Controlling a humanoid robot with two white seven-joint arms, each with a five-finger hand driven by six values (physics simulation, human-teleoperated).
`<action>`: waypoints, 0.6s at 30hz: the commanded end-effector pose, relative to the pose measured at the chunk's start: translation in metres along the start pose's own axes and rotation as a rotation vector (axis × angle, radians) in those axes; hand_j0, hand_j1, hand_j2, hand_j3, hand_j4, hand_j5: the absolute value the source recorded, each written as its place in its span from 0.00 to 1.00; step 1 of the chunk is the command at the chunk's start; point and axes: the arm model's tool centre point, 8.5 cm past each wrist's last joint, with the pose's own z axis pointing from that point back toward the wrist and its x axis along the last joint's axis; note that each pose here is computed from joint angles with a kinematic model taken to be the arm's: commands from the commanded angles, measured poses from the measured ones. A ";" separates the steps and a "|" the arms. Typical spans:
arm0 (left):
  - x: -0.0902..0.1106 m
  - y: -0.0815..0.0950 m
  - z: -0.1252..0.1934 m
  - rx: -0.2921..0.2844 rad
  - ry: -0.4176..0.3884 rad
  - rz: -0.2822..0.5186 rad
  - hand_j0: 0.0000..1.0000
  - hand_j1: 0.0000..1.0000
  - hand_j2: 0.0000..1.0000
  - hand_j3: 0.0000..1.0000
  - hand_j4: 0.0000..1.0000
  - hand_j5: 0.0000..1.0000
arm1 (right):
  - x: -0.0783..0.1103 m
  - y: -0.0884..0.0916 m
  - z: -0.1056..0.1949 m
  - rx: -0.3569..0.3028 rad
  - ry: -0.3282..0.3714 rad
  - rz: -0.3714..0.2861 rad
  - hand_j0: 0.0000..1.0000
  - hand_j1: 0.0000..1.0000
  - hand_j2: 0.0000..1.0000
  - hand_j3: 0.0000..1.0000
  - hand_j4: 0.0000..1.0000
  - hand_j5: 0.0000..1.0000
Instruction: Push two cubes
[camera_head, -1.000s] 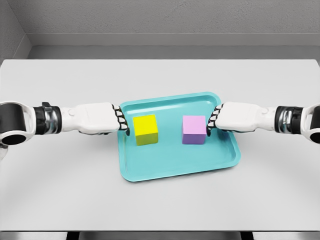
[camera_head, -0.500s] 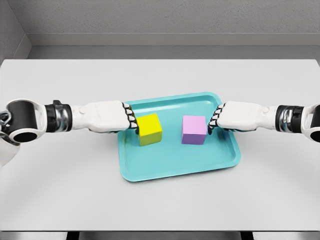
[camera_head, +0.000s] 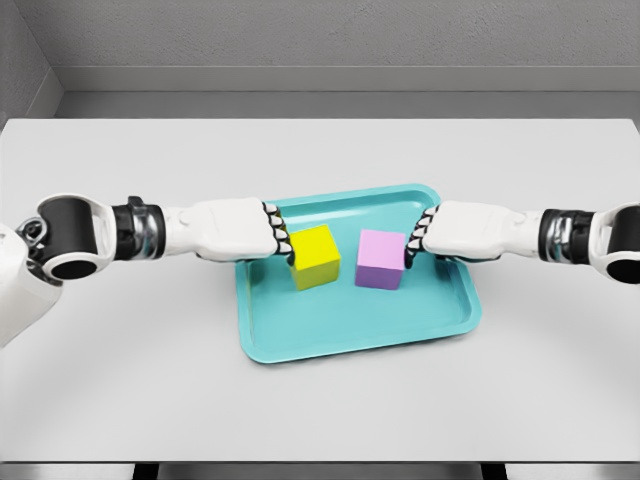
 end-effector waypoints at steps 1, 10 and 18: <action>0.001 0.001 -0.004 0.006 -0.003 0.004 0.69 0.69 0.69 0.69 0.69 0.69 | 0.002 -0.001 -0.004 -0.009 -0.008 -0.002 0.60 0.60 0.60 0.60 0.60 0.60; -0.006 -0.006 -0.002 -0.008 0.014 0.025 0.70 0.70 0.70 0.70 0.70 0.70 | -0.006 -0.003 -0.014 -0.019 0.003 -0.021 0.60 0.60 0.60 0.60 0.60 0.60; -0.012 -0.003 -0.008 -0.005 0.024 0.029 0.70 0.70 0.70 0.70 0.70 0.70 | -0.007 -0.009 -0.021 -0.036 -0.002 -0.023 0.60 0.60 0.60 0.60 0.60 0.60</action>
